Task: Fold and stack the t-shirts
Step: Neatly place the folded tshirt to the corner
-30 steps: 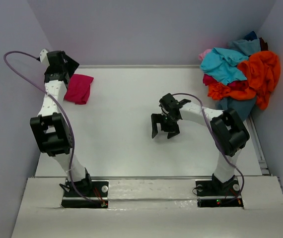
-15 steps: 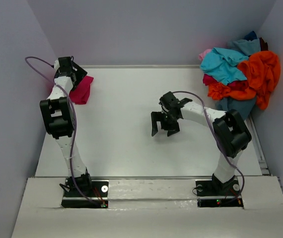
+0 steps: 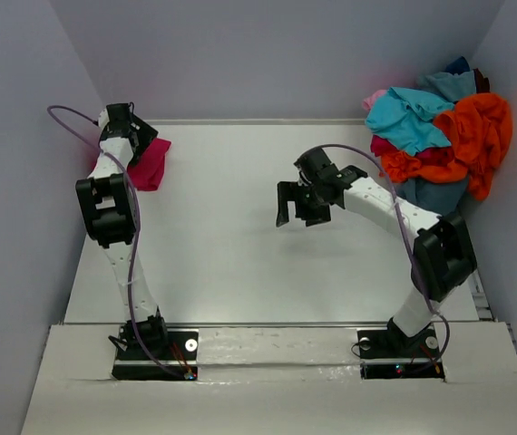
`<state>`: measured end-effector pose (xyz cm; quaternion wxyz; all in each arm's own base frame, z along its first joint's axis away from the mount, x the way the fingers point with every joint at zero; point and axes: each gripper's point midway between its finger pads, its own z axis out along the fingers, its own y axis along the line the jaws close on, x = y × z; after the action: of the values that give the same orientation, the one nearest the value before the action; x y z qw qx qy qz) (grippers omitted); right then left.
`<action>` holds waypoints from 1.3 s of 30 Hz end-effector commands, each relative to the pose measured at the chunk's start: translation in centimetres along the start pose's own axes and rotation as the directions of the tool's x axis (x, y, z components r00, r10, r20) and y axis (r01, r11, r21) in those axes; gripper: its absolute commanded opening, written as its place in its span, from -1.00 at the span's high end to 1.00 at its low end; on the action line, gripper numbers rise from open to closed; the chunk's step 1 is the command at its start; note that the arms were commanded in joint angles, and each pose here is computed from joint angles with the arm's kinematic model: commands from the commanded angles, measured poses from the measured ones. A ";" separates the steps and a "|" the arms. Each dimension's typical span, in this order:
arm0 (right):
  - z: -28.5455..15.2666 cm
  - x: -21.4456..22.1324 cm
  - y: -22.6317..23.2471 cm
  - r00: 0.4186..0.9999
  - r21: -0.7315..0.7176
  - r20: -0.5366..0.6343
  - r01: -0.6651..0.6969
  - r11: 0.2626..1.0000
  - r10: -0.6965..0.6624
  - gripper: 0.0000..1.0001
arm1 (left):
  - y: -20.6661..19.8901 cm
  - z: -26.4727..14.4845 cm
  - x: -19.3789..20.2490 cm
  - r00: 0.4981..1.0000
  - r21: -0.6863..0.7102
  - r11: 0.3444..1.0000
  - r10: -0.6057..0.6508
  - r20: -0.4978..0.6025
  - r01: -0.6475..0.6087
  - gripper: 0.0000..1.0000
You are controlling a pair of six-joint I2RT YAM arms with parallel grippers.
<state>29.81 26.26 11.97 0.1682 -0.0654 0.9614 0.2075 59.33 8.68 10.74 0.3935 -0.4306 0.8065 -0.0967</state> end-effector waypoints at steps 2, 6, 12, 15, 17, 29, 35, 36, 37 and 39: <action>-4.7 -3.1 1.3 0.989 0.001 0.149 0.024 1.000 -0.024 -1.00 | 0.9 0.0 -1.6 0.998 -0.026 0.999 -0.044 0.038 0.045 -0.82; -6.4 -4.2 1.4 0.980 0.026 0.196 0.032 0.999 -0.036 -1.00 | 1.4 1.2 -1.4 0.997 -0.028 0.997 -0.068 0.027 0.068 -0.82; -8.1 -5.3 2.0 0.973 0.029 0.225 0.038 0.999 -0.043 -1.00 | 1.4 3.0 -1.8 0.997 -0.021 0.997 -0.074 0.022 0.074 -0.82; -9.0 -5.8 2.4 0.970 0.027 0.241 0.039 0.999 -0.044 -1.00 | 1.5 4.1 -1.6 0.997 -0.024 0.997 -0.074 0.014 0.074 -0.82; -9.7 -6.1 2.6 0.966 0.028 0.255 0.039 0.999 -0.045 -1.00 | 1.4 4.6 -1.3 0.997 0.003 0.997 -0.080 -0.016 0.080 -0.82; -11.6 -7.1 3.2 0.956 0.030 0.288 0.043 0.999 -0.050 -1.00 | -0.5 6.8 -2.1 0.996 0.117 0.989 -0.091 -0.010 0.091 -0.83; -11.8 -7.8 3.1 0.950 0.044 0.306 0.046 0.998 -0.058 -1.00 | -2.3 7.0 -3.7 0.997 0.216 0.974 -0.072 0.026 0.065 -0.84; -11.8 -7.8 3.2 0.950 0.044 0.306 0.047 0.998 -0.058 -1.00 | -2.4 7.0 -3.7 0.997 0.218 0.974 -0.071 0.021 0.065 -0.84; -11.8 -7.9 3.2 0.949 0.044 0.308 0.048 0.998 -0.060 -1.00 | -2.6 6.8 -3.7 0.997 0.223 0.973 -0.071 0.016 0.066 -0.84; -12.0 -8.1 3.3 0.947 0.040 0.315 0.050 0.998 -0.060 -1.00 | -2.7 6.1 -3.6 0.997 0.233 0.970 -0.073 0.011 0.068 -0.84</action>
<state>32.59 24.75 23.04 0.2842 -0.0502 0.9394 0.1851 65.62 10.80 7.09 0.4131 -0.4330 0.7815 -0.1766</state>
